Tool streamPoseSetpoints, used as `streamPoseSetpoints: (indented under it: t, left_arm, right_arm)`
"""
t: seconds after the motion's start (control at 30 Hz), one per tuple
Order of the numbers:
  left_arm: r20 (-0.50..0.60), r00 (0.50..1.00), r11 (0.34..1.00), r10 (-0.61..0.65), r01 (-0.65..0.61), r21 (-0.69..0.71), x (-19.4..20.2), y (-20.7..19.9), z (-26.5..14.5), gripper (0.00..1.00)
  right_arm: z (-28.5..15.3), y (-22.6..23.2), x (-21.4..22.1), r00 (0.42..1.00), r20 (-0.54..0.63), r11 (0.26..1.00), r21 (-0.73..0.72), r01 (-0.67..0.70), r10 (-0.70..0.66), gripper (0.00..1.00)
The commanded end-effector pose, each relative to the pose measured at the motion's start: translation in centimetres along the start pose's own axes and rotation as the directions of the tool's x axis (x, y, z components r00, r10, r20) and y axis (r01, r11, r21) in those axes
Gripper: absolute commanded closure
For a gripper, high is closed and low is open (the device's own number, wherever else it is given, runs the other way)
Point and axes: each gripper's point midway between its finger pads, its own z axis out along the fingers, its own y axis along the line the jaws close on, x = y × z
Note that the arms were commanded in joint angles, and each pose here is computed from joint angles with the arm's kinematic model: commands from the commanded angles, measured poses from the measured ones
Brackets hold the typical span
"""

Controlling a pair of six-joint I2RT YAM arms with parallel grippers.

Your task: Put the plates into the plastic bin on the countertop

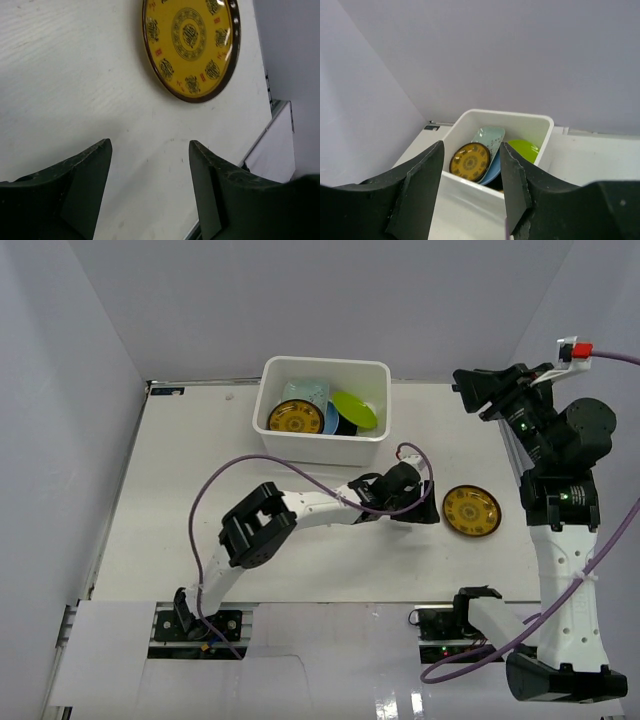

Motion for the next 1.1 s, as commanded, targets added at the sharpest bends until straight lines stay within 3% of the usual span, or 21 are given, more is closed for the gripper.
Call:
streamPoseSetpoints:
  t: [0.0, 0.3, 0.4, 0.6, 0.67, 0.77, 0.9, 0.93, 1.07]
  left_arm:
    - [-0.002, 0.998, 0.998, -0.065, 0.065, 0.003, -0.2, -0.1, 3.2, 0.28]
    - [-0.029, 0.990, 0.989, -0.140, 0.139, -0.053, 2.1, 2.9, 9.6, 0.38]
    - [-0.032, 0.986, 0.984, -0.166, 0.163, -0.075, 2.8, 3.9, 11.0, 0.50]
    - [0.001, 0.987, 0.984, -0.163, 0.162, -0.080, 2.0, 4.1, 11.7, 0.97]
    - [0.008, 0.991, 0.989, -0.133, 0.133, -0.066, 1.4, 3.5, 11.1, 1.00]
    - [0.046, 0.994, 0.995, -0.096, 0.096, 0.007, -0.3, 1.4, 8.4, 1.00]
    - [0.167, 0.985, 0.995, -0.040, 0.023, 0.101, -5.6, -1.0, 2.4, 1.00]
    - [0.234, 0.972, 0.990, -0.026, -0.008, 0.144, -8.7, -3.3, -0.8, 1.00]
    - [0.414, 0.910, 0.993, 0.008, -0.055, 0.102, -17.9, -2.0, -9.3, 1.00]
  right_arm:
    - [-0.1, -1.0, 4.9, 0.991, -0.120, 0.998, -0.016, -0.068, 0.066, 0.46]
    - [-1.7, -0.1, 8.7, 0.975, -0.150, 0.980, -0.094, -0.176, 0.161, 0.48]
    - [-1.8, -0.2, 9.0, 0.975, -0.154, 0.981, -0.091, -0.173, 0.158, 0.48]
    - [-2.0, 0.3, 8.9, 0.973, -0.148, 0.975, -0.109, -0.193, 0.176, 0.49]
    - [-2.0, 0.4, 8.8, 0.974, -0.140, 0.974, -0.117, -0.192, 0.176, 0.49]
    - [-2.1, 0.9, 7.6, 0.979, -0.115, 0.976, -0.125, -0.180, 0.166, 0.49]
    - [-2.5, 3.0, 4.7, 0.986, -0.060, 0.968, -0.192, -0.163, 0.154, 0.49]
    - [-2.7, 3.9, 3.7, 0.986, -0.041, 0.959, -0.227, -0.169, 0.163, 0.48]
    - [-3.7, 6.8, 2.0, 0.985, -0.033, 0.922, -0.346, -0.172, 0.172, 0.49]
